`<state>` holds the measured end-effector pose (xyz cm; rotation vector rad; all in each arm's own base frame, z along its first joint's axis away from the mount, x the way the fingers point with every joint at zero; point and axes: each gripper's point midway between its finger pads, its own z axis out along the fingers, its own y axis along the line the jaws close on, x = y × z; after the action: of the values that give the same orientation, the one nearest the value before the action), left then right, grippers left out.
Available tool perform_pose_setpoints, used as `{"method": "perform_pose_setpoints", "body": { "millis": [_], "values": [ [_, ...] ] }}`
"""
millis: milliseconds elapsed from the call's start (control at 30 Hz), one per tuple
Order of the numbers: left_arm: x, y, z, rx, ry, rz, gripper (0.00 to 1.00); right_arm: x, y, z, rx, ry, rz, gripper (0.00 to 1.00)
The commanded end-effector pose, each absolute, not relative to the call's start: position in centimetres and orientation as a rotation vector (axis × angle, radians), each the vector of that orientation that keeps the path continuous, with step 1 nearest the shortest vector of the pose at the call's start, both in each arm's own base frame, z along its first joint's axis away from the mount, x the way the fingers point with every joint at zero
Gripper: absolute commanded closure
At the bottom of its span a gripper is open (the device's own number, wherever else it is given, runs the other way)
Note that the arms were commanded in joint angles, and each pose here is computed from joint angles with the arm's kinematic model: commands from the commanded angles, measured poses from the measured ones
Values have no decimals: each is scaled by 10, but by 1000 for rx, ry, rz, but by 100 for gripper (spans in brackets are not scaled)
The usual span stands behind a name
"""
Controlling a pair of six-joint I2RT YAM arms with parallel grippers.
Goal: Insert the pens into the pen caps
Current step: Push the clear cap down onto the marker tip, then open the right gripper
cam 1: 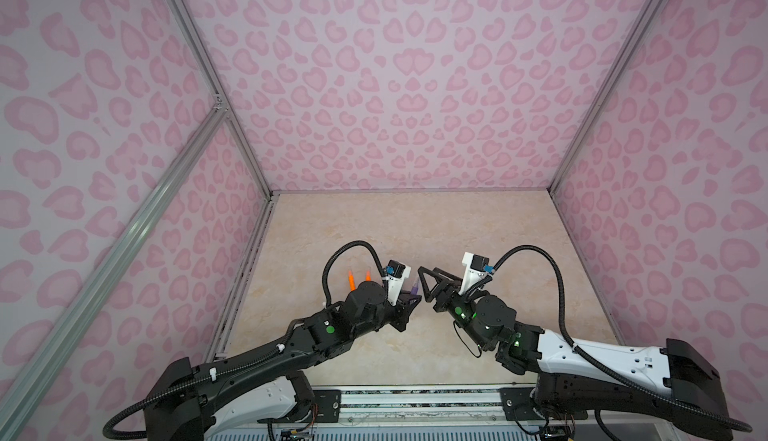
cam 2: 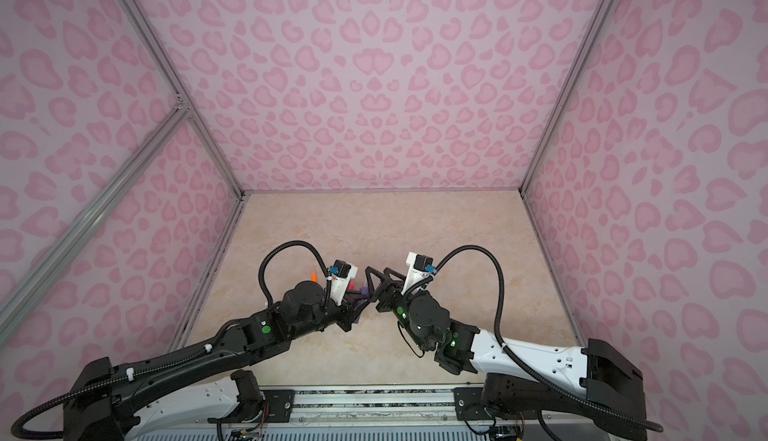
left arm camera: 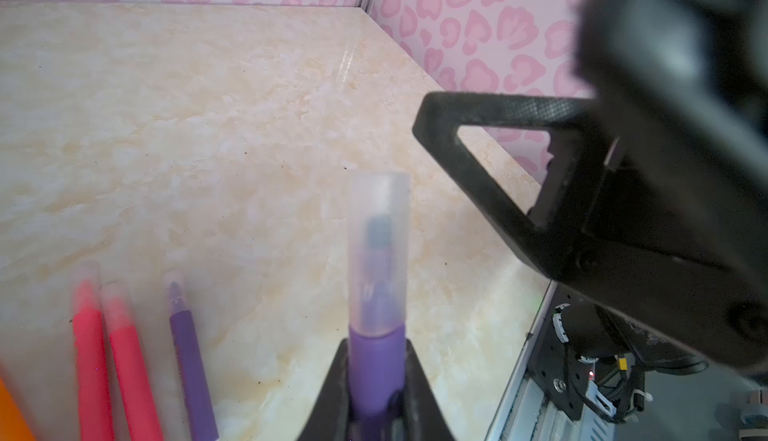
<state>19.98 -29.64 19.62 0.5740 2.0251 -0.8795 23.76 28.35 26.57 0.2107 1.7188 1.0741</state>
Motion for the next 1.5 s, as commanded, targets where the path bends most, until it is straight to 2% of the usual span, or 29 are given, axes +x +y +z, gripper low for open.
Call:
{"method": "perform_pose_setpoints", "body": {
  "millis": [0,367,733,867,1267,1467],
  "values": [
    [204,-297,207,555,1984,-889,97,243,285,254,204,1784,1064,42],
    [203,-299,207,567,1989,-890,97,256,323,252,93,1876,1077,49],
    [202,-296,211,562,1976,-894,97,260,332,245,81,1905,1063,89],
    [203,-295,212,548,1977,-887,97,259,332,243,73,1912,1067,99],
    [214,-283,208,458,1998,-857,97,240,353,222,-12,1964,1113,100],
    [230,-258,203,361,2024,-702,97,235,354,208,1,2031,938,100]
  ]
}}
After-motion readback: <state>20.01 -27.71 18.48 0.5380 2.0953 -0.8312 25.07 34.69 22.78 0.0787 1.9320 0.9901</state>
